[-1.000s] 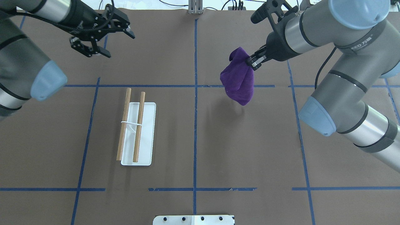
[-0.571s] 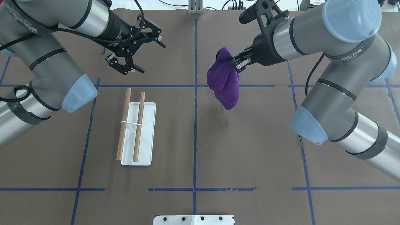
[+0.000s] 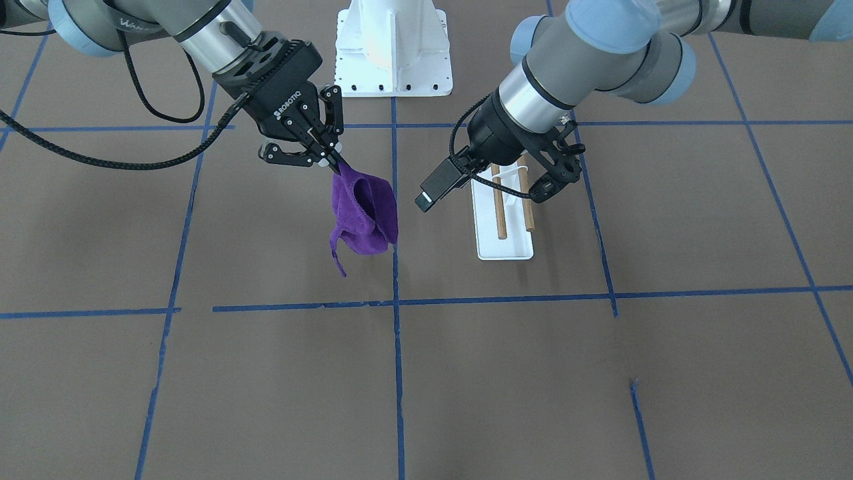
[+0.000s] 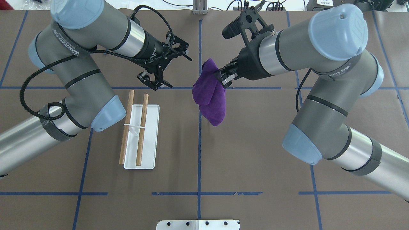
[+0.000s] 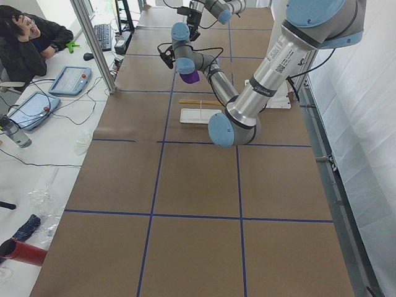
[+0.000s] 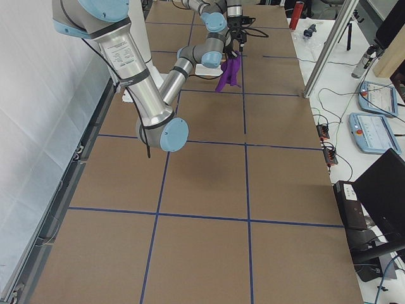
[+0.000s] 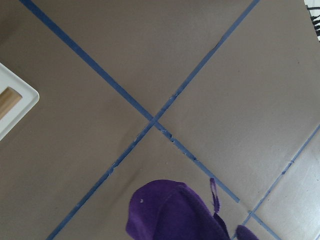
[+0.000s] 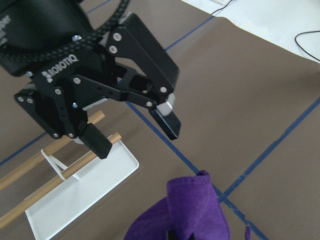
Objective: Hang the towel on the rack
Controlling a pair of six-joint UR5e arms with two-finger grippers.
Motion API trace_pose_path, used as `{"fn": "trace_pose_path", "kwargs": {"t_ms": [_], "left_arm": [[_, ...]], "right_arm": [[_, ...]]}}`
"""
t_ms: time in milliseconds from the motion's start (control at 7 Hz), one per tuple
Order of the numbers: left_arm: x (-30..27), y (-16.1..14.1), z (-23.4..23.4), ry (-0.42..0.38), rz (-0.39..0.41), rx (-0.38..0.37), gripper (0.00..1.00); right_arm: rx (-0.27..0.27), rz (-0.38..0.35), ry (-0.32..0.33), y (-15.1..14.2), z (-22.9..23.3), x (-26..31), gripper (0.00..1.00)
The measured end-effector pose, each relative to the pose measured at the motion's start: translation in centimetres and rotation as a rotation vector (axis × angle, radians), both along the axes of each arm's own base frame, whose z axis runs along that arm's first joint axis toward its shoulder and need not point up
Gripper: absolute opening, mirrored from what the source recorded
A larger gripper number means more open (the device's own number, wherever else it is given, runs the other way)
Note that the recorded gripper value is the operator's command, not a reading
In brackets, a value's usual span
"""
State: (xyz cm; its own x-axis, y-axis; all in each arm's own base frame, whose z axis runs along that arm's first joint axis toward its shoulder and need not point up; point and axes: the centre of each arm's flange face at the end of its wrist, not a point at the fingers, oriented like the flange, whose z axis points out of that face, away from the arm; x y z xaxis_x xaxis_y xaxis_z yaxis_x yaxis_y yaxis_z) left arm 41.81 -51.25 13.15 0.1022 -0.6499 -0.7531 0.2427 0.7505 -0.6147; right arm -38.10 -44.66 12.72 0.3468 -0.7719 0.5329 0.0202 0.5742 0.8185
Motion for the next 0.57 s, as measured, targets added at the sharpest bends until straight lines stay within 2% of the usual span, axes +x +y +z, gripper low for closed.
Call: {"fn": "trace_pose_path", "kwargs": {"t_ms": [286,429,571], "left_arm": [[1.0,0.2,-0.1,0.001,0.010,-0.003,1.00],[1.4,0.4,-0.3,0.002,0.016,-0.002,1.00],[1.8,0.7,-0.4,0.002,0.023,-0.002,0.91]], "right_arm": [[0.079,-0.037,0.009,1.1,-0.5,-0.9,0.00],[0.096,-0.047,0.005,1.7,-0.9,-1.0,0.00],[0.107,-0.053,-0.004,2.2,-1.3,-1.0,0.00]]}}
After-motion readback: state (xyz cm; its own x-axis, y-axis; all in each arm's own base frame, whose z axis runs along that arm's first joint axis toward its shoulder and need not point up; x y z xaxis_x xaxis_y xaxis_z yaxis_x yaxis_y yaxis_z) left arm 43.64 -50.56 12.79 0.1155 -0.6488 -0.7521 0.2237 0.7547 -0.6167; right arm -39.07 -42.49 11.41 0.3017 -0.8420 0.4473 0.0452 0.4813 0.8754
